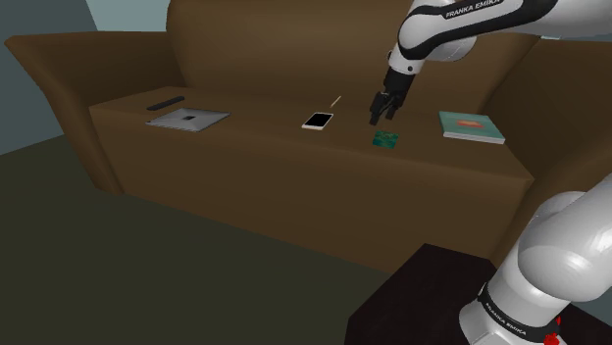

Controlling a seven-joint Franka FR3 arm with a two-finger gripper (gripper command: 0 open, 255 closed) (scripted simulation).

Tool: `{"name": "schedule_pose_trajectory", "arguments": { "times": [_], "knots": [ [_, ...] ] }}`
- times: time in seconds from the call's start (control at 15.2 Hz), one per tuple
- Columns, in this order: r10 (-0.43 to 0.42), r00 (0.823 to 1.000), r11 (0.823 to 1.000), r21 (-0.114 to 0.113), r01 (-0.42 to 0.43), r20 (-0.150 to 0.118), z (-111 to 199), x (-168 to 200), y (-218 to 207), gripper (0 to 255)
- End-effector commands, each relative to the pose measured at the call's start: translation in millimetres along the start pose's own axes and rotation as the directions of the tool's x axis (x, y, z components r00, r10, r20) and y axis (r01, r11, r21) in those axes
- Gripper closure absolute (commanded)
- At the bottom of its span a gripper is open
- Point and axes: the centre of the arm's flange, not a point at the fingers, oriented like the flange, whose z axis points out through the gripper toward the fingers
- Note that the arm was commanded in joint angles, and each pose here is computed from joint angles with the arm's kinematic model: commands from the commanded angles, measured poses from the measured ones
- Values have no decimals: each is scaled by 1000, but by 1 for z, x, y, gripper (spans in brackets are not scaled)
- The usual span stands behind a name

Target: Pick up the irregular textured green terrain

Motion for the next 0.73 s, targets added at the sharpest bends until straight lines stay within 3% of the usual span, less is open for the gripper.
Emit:
{"name": "schedule_pose_trajectory", "arguments": {
  "times": [0.0, 0.33, 0.4, 0.66],
  "knots": [
    [0, 1000, 1000, 1, 0, -1, 10, -1, 1, 0],
    [0, 1000, 1000, 1, 0, -1, 28, -6, 2, 0],
    [0, 1000, 1000, 1, 0, -1, 28, -6, 2, 255],
    [0, 1000, 1000, 1, 0, -1, 28, -6, 2, 255]
  ]
}}
